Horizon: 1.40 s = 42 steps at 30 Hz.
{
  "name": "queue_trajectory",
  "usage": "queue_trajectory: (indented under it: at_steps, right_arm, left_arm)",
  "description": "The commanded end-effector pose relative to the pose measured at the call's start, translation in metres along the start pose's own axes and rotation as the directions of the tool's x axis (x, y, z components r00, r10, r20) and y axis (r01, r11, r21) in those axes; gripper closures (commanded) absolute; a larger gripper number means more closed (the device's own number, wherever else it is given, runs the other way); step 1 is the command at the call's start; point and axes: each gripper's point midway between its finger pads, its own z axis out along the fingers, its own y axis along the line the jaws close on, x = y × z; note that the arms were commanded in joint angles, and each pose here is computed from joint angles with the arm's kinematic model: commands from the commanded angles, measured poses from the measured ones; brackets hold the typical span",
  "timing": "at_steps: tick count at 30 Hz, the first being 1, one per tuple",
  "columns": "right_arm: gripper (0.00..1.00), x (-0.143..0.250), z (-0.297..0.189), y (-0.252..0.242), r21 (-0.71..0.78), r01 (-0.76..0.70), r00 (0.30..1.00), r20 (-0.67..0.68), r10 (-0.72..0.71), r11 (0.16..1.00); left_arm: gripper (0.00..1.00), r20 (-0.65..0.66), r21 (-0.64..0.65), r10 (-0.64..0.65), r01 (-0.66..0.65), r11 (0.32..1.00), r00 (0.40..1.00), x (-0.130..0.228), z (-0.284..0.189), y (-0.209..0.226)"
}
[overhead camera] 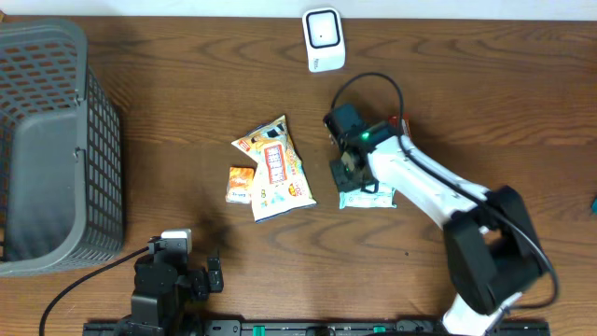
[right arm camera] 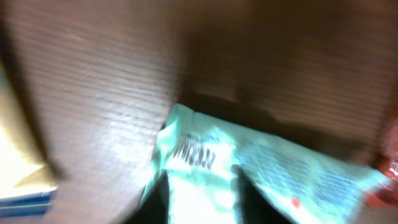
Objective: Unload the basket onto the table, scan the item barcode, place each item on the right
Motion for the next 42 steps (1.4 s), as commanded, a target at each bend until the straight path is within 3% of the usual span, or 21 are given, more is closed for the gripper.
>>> queue_trajectory:
  at_steps: [1, 4, 7, 10, 18, 25, 36, 38, 40, 42]
  right_arm:
    - [0.05, -0.029, -0.074, 0.001, -0.060, -0.058, 0.981, 0.179, 0.068, 0.996]
    - [0.01, -0.013, -0.103, -0.013, -0.096, -0.279, 0.942, 0.167, 0.291, 0.956]
    - [0.01, 0.020, -0.113, -0.031, -0.073, -0.553, 0.826, 0.079, 0.558, 0.830]
    - [0.01, 0.044, -0.106, -0.038, -0.020, -0.683, 0.730, 0.023, 0.683, 0.730]
    - [0.01, 0.063, -0.039, -0.030, -0.027, -0.760, 0.650, -0.027, 0.759, 0.649]
    - [0.01, 0.079, -0.003, -0.044, -0.005, -0.907, 0.421, 0.039, 0.906, 0.421]
    - [0.01, 0.072, 0.028, -0.061, -0.106, -0.932, 0.333, 0.125, 0.935, 0.347]
    - [0.20, 0.080, 0.033, -0.068, -0.084, -0.945, 0.305, 0.127, 0.944, 0.316]
    - [0.45, 0.087, 0.038, -0.074, -0.069, -0.954, 0.283, 0.126, 0.951, 0.293]
    - [0.52, 0.089, 0.042, -0.077, -0.077, -0.952, 0.284, 0.130, 0.950, 0.295]
  left_arm:
    - [0.00, -0.003, -0.007, 0.001, -0.001, 1.000, 1.000, 0.001, 0.000, 0.001]
    - [0.00, -0.003, -0.007, 0.001, -0.001, 1.000, 1.000, 0.001, 0.000, 0.001]
    - [0.00, -0.003, -0.007, 0.001, -0.001, 1.000, 1.000, 0.001, 0.000, 0.001]
    - [0.00, -0.003, -0.007, 0.001, -0.001, 1.000, 1.000, 0.001, 0.000, 0.001]
    - [0.00, -0.003, -0.007, 0.001, -0.001, 1.000, 1.000, 0.001, 0.000, 0.001]
    - [0.00, -0.003, -0.007, 0.001, -0.001, 1.000, 1.000, 0.001, 0.000, 0.001]
    - [0.00, -0.003, -0.007, 0.001, -0.001, 1.000, 1.000, 0.001, 0.000, 0.001]
    - [0.00, -0.003, -0.007, 0.001, -0.001, 1.000, 1.000, 0.001, 0.000, 0.001]
    - [0.00, -0.003, -0.007, 0.001, -0.001, 1.000, 1.000, 0.001, 0.000, 0.001]
    - [0.00, -0.003, -0.007, 0.001, -0.001, 1.000, 1.000, 0.001, 0.000, 0.001]
